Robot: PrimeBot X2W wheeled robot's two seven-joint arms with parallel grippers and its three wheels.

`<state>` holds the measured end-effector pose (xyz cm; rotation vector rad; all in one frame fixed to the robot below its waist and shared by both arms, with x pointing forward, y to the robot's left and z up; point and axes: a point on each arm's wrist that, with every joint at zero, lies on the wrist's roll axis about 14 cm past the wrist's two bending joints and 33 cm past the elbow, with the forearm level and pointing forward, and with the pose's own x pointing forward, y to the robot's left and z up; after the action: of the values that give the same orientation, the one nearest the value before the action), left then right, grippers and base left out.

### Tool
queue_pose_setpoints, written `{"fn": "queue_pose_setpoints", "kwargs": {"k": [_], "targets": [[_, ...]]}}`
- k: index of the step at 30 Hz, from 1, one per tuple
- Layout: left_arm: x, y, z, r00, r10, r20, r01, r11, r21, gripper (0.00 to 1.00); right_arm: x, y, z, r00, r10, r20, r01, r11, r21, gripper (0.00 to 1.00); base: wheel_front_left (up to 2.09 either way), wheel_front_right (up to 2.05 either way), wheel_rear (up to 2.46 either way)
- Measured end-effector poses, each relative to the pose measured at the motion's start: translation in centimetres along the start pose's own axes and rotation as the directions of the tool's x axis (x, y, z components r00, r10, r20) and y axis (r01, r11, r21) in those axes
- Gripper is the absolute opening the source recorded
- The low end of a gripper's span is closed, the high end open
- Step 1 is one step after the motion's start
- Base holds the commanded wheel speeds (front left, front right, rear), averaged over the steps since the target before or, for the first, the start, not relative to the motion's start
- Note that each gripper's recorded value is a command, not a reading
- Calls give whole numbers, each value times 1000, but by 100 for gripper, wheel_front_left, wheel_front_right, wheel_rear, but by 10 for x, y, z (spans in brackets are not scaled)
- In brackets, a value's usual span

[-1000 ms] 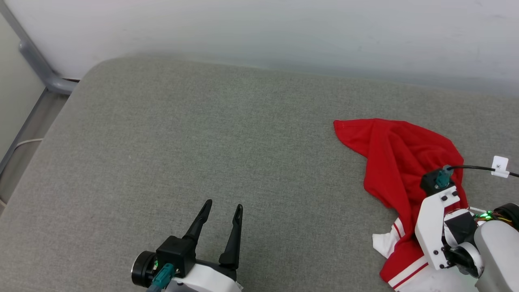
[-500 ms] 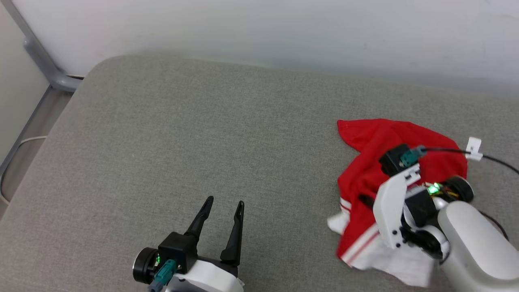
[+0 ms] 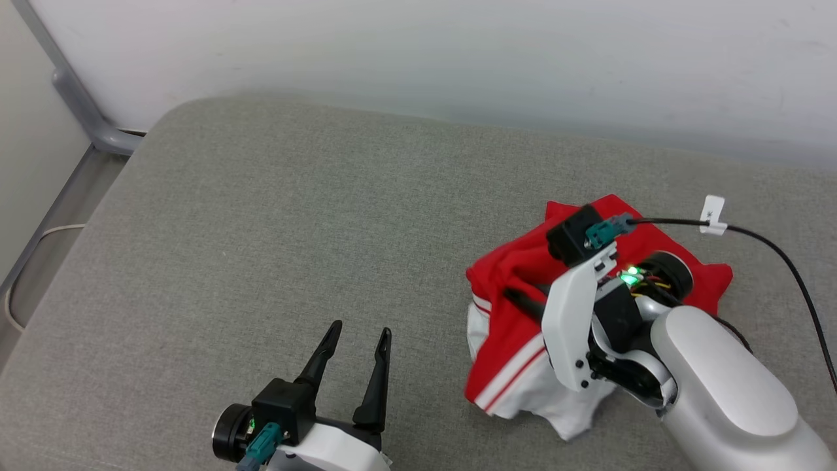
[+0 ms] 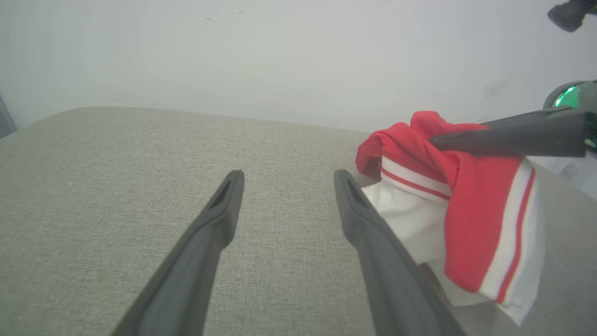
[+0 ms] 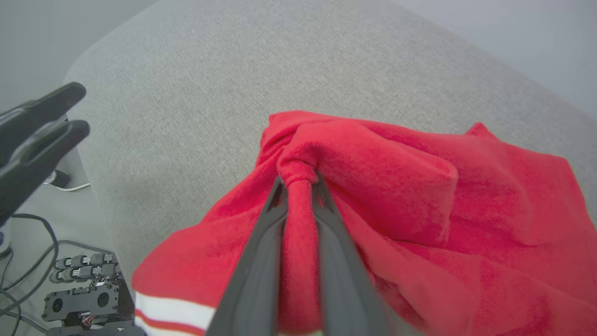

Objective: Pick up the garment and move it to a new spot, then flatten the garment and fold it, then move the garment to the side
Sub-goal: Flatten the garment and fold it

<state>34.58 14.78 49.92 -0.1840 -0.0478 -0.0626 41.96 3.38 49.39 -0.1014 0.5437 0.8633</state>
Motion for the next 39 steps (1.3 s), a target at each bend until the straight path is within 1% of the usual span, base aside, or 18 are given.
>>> {"fn": "queue_pose_setpoints", "kwargs": {"k": [3,5,6,7,8,11,14,18,21,22,25,28,30,33,35,37,39], "targets": [[0,1,-1,1000,3,-4,-3,1000,-1,100,4,-11,-30,995,-31,-98,30,999,-18,0,0,0,0],[0,1,-2,1000,5,-6,-5,1000,-2,100,4,-17,-58,982,-48,-185,45,999,-23,0,0,0,0],[0,1,-2,1000,6,-6,-6,1000,-2,100,3,-20,-71,973,-62,-223,55,998,-38,21,0,0,0],[0,1,-2,1000,6,-7,-6,1000,-2,100,2,-25,-80,967,-80,-244,68,996,-57,90,0,0,0],[0,0,-2,1000,4,-8,-4,1000,-3,100,1,-31,-85,963,-97,-251,85,995,-61,100,0,0,0],[2,-2,-2,1000,-4,-6,4,1000,-4,100,-2,-38,-93,961,-123,-249,112,992,-58,100,0,0,0],[3,-5,-1,1000,-16,-2,16,1000,-2,100,-4,-38,-82,977,-126,-173,126,992,-14,100,0,0,0],[4,-10,3,999,-37,12,37,999,-3,100,-22,-51,-52,985,-172,-1,172,984,40,100,0,0,0],[4,-15,7,998,-54,25,54,999,-3,100,-45,-63,-29,964,-221,149,211,974,78,100,0,0,0],[5,-17,8,998,-62,30,62,998,-3,100,-56,-68,-23,949,-244,199,231,969,85,100,0,0,0],[7,-23,13,996,-82,45,83,997,-5,100,-91,-88,-12,887,-328,324,308,945,111,100,0,0,0],[7,-29,16,993,-105,55,106,994,-12,100,-124,-100,-12,815,-406,413,369,914,169,100,0,0,0],[9,-33,18,991,-120,63,121,993,-15,100,-146,-107,-13,754,-461,468,412,887,209,100,0,0,0],[10,-37,18,989,-133,64,135,991,-23,100,-173,-110,-20,666,-531,524,466,844,263,100,0,0,0],[11,-39,17,988,-140,62,142,989,-32,100,-182,-104,-32,637,-558,532,493,825,276,100,0,0,0],[11,-41,15,987,-149,56,151,988,-33,100,-193,-102,-37,592,-591,548,511,801,312,100,0,0,0],[10,-44,13,986,-161,49,163,986,-36,100,-201,-99,-43,559,-616,556,530,780,332,100,0,0,0]]}}
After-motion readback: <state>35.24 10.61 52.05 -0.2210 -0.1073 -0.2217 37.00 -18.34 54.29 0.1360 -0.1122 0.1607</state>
